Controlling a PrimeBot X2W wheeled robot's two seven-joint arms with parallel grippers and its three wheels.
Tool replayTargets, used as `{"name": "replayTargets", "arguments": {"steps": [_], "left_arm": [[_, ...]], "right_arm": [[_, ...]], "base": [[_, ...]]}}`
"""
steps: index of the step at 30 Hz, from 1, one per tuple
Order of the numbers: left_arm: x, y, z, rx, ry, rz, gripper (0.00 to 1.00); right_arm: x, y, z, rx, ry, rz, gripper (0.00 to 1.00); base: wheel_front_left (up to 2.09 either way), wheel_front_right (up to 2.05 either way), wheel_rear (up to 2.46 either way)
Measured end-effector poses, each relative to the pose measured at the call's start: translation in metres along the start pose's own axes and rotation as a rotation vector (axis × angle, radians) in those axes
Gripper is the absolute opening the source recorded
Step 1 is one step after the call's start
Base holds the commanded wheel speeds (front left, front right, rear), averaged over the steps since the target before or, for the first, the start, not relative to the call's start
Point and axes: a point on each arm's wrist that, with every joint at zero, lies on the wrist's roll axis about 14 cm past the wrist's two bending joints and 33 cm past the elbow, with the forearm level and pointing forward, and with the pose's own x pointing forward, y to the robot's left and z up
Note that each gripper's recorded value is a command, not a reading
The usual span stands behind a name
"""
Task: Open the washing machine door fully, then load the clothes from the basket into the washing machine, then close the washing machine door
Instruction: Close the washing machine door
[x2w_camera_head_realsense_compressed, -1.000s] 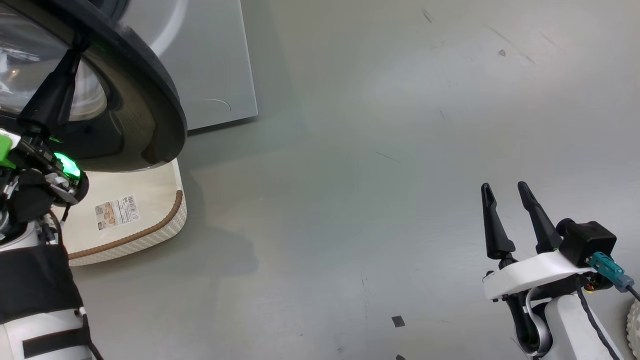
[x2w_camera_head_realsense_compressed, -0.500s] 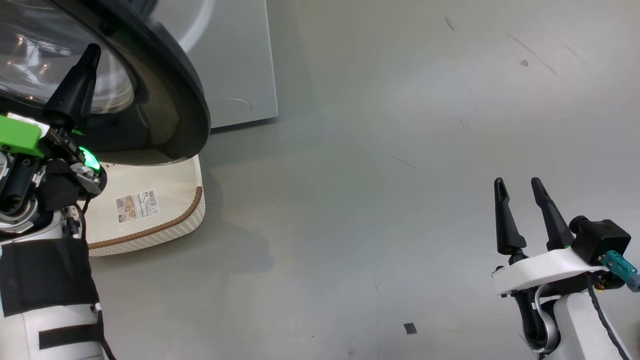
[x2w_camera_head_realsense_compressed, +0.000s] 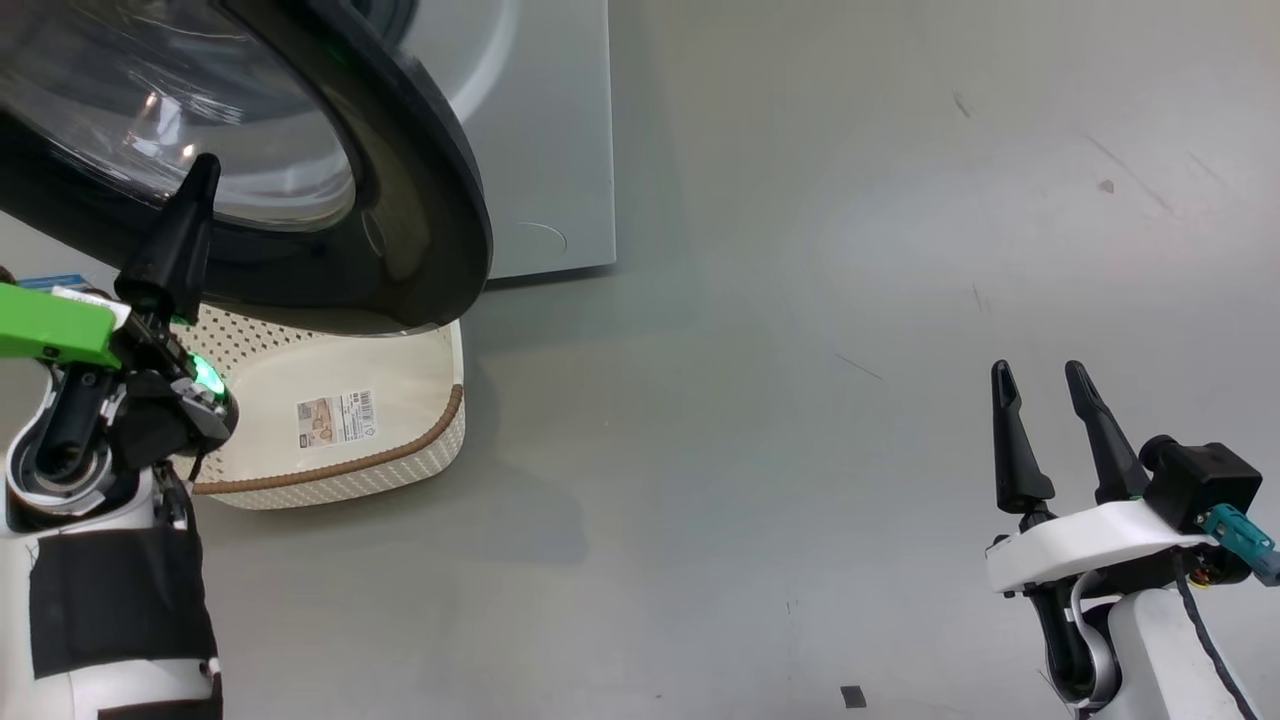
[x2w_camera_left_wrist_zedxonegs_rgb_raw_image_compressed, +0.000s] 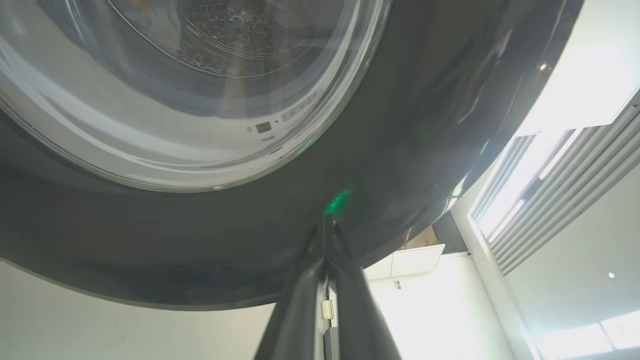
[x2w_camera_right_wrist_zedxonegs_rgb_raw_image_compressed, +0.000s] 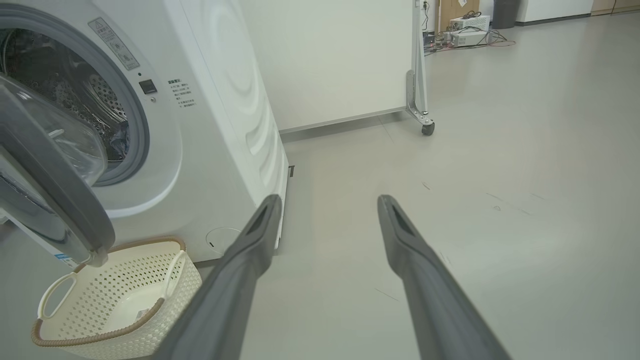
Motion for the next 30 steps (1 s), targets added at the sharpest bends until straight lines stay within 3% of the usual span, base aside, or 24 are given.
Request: {"name": "replayTargets", "arguments": {"steps": [16,18,19,20,24,30], "left_arm": [[-0.063,-0.007,0.018,0.097,-0.130,0.044,0.00],[-0.072,-0.004,0.022,0.096,-0.156,0.057,0.16],[-0.076,-0.003,0.024,0.104,-0.169,0.064,0.47],[-0.080,-0.002,0.024,0.112,-0.177,0.070,1.00],[-0.088,-0.008,0.024,0.199,-0.185,0.080,1.00],[-0.099,-0.025,0.036,0.449,-0.225,0.091,1.00]], "right_arm": [[-0.010,0.023,0.009,-0.003,-0.026,0.064,1.00],[-0.010,0.026,0.011,-0.005,-0.032,0.072,1.00],[-0.010,0.027,0.012,-0.005,-0.034,0.075,1.00],[-0.011,0.028,0.012,-0.005,-0.035,0.078,1.00],[-0.016,0.030,0.008,-0.004,-0.024,0.085,1.00],[-0.017,0.035,0.005,-0.011,-0.012,0.099,1.00]], "base": [[0.00,0.00,0.00],[0.00,0.00,0.00],[0.00,0.00,0.00],[0.00,0.00,0.00],[0.00,0.00,0.00],[0.00,0.00,0.00]]}}
